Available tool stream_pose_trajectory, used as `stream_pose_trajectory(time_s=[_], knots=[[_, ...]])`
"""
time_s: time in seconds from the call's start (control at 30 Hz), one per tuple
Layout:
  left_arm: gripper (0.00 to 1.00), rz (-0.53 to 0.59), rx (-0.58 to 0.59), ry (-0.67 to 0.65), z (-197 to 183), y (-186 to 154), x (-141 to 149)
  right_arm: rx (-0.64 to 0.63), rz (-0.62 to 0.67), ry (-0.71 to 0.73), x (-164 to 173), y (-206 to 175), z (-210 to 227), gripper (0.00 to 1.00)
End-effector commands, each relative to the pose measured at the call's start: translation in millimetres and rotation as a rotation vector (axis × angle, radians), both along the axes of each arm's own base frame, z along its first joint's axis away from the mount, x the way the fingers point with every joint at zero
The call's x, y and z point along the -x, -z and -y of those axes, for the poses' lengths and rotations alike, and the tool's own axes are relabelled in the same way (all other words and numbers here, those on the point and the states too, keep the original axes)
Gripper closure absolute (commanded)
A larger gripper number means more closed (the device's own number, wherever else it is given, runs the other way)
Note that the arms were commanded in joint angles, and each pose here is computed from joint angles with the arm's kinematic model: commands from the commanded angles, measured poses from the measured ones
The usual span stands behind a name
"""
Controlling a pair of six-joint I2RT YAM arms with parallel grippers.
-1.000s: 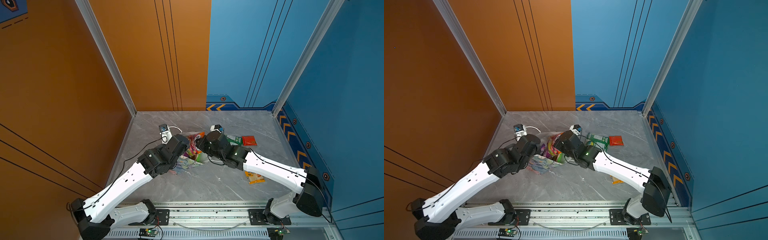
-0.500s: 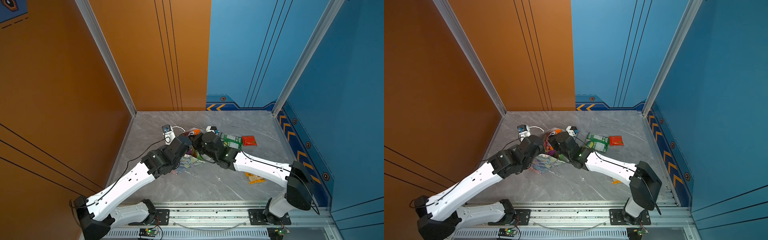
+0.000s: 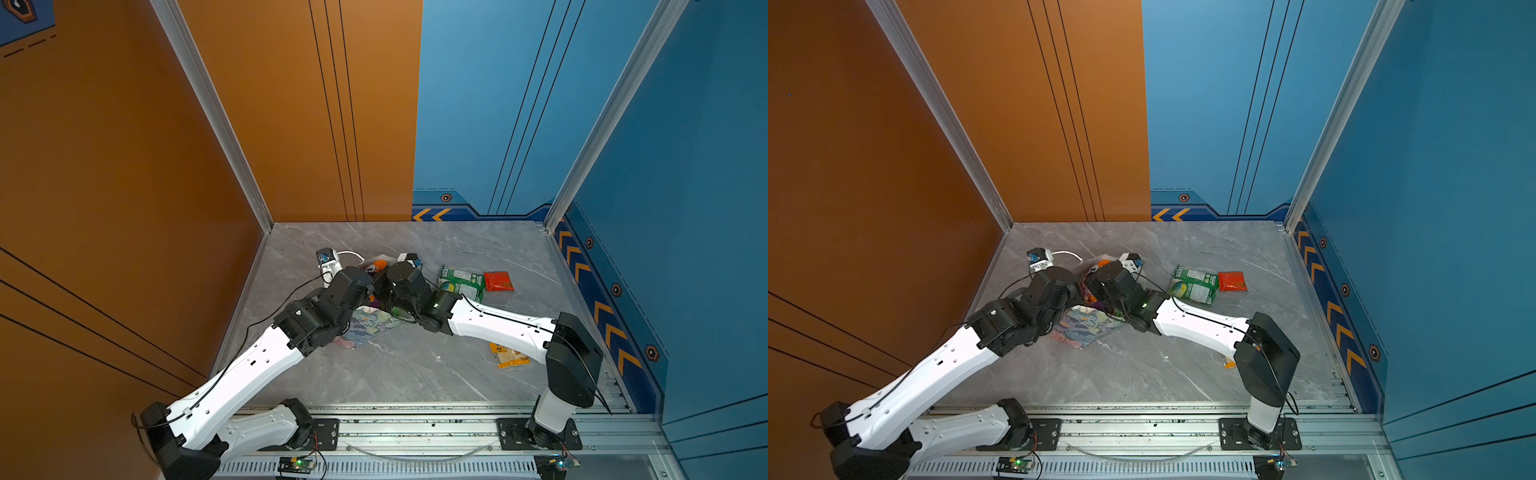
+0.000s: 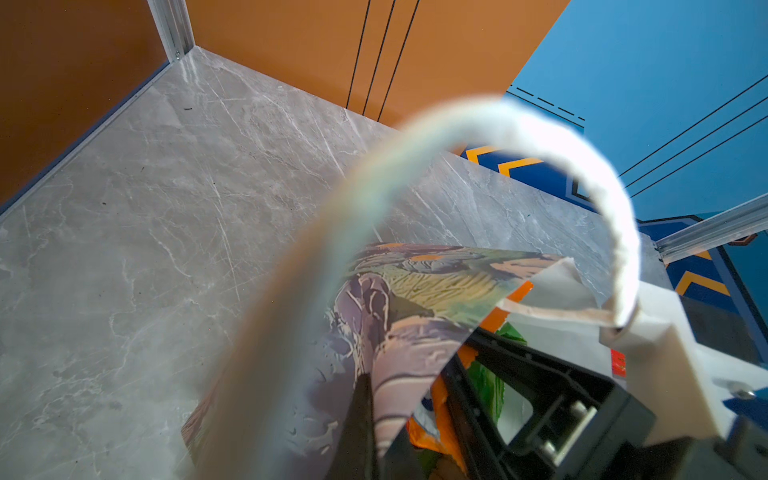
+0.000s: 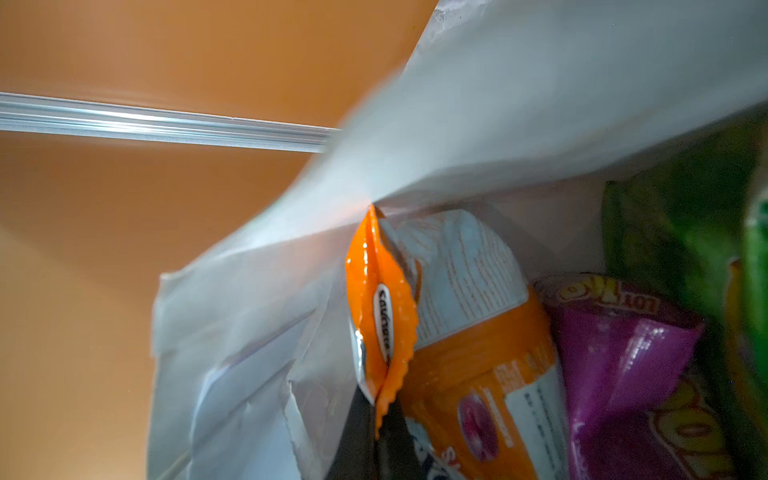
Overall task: Place the snacks into the paper bag
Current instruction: Place the snack in the paper bag, then move the snack to the center of the table.
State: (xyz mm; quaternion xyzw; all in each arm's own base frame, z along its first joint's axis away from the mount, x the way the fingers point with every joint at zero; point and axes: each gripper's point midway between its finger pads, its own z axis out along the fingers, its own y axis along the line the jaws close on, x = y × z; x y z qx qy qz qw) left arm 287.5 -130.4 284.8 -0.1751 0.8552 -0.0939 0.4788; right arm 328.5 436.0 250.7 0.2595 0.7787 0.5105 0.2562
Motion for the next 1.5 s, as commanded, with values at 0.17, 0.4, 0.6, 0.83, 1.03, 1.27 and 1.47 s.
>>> stream_pose_trajectory(time_s=[0.17, 0.4, 0.6, 0.83, 1.03, 1.27, 1.47], knots=[[1.0, 0.061, 0.078, 0.022, -4.1, -24.0, -6.6, 0.084, 0.024, -0.083, 2.1, -7.6, -11.6, 0.86], [1.0, 0.019, 0.069, 0.016, -23.9, -18.5, -13.3, 0.2, 0.115, -0.152, 2.5, -31.3, -7.7, 0.47], [0.99, -0.014, 0.052, 0.005, -51.1, -18.6, -16.9, 0.272, 0.199, -0.21, 5.5, -50.4, -2.1, 0.29], [0.99, -0.077, 0.095, 0.001, -75.6, -1.8, -21.6, 0.359, 0.21, -0.289, 2.9, -51.2, 1.5, 0.26], [0.99, -0.104, 0.104, -0.002, -91.5, 7.8, -24.8, 0.393, 0.292, -0.346, 7.5, -70.1, 21.5, 0.27], [1.0, -0.1, 0.061, 0.071, -89.5, 9.3, -29.5, 0.625, 0.463, -0.333, 9.6, -90.3, 91.5, 0.25], [1.0, -0.094, 0.015, 0.05, -101.8, 13.3, -22.8, 0.816, 0.374, -0.093, -17.8, -63.7, 223.0, 0.22]])
